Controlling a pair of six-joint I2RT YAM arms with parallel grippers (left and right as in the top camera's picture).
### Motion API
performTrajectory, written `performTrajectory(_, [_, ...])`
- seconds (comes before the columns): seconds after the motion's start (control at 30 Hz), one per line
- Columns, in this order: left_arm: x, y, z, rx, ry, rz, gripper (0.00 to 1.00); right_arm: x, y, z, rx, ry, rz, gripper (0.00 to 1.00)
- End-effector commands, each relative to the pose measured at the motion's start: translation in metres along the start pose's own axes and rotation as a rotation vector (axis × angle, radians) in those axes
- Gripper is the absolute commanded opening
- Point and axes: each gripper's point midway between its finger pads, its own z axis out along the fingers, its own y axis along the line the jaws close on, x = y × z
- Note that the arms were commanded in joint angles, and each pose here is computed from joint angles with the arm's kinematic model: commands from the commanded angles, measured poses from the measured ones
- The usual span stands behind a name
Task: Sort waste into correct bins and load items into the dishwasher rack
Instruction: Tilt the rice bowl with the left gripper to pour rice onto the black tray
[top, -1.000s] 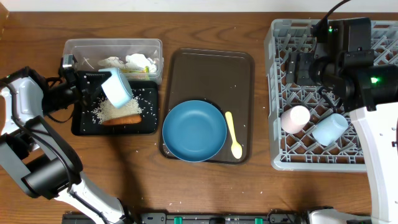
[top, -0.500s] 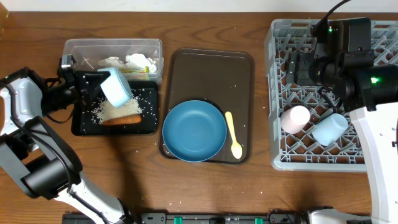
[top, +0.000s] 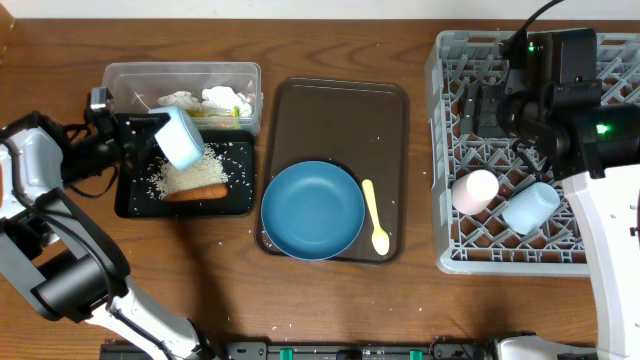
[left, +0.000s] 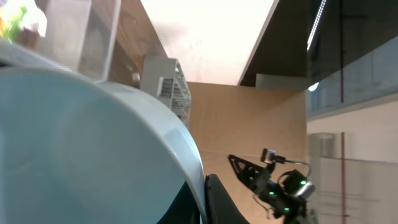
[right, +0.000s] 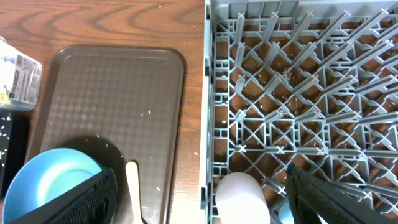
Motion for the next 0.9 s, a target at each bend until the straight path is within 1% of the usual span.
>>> performTrajectory(0.0, [0.004,-0.006,-0.002,0.026,-0.007,-0.123,0.06,0.002,0.000,0.002,0.005,0.008,-0.018,0.85])
performTrajectory(0.03, [0.007,-0.007,-0.001,0.026,-0.003,-0.152,0.06,0.002,0.000,0.002,0.005,0.009,-0.018,0.85])
performTrajectory(0.07, [0.007,-0.007,0.000,0.026,-0.001,-0.145,0.06,0.002,0.000,0.002,0.006,0.010,-0.018,0.84])
performTrajectory(0.1, [0.004,-0.006,-0.001,0.023,-0.004,-0.085,0.06,0.002,0.000,0.002,0.006,0.010,-0.018,0.85])
performTrajectory(0.13, [0.002,-0.004,-0.002,0.013,-0.006,-0.065,0.06,0.002,0.000,0.002,0.005,0.009,-0.018,0.85])
performTrajectory(0.2, [0.008,-0.004,-0.001,0.010,0.001,-0.142,0.06,0.002,0.000,0.002,0.005,0.008,-0.018,0.85])
performTrajectory(0.23, [0.010,-0.008,0.000,0.024,0.005,-0.155,0.06,0.002,0.000,0.002,0.005,0.009,-0.018,0.85])
performTrajectory(0.27, [0.011,-0.009,0.002,0.026,0.008,-0.143,0.06,0.002,0.000,0.002,0.005,0.009,-0.018,0.85])
performTrajectory(0.3, [0.008,-0.007,0.002,0.024,0.005,-0.077,0.06,0.002,0.000,0.002,0.005,0.009,-0.018,0.85])
performTrajectory(0.33, [0.004,-0.004,0.001,0.010,0.004,-0.043,0.06,0.002,0.000,0.002,0.005,0.008,-0.018,0.85])
performTrajectory(0.43, [0.009,-0.002,0.002,-0.004,0.013,-0.125,0.06,0.001,0.001,0.002,0.005,0.006,-0.018,0.85])
performTrajectory(0.53, [0.005,0.000,0.004,-0.013,0.014,-0.065,0.06,0.002,0.000,0.002,0.005,0.008,-0.018,0.85])
performTrajectory(0.63, [0.006,0.002,0.006,-0.022,0.022,-0.057,0.06,0.001,0.000,0.002,0.005,0.006,-0.018,0.85])
performTrajectory(0.77, [0.015,0.002,0.019,-0.048,0.065,-0.039,0.06,0.000,0.001,0.002,0.004,0.000,-0.018,0.84])
performTrajectory(0.87, [0.025,-0.006,0.032,-0.053,0.106,0.011,0.06,-0.001,0.001,0.002,0.002,-0.003,-0.018,0.85])
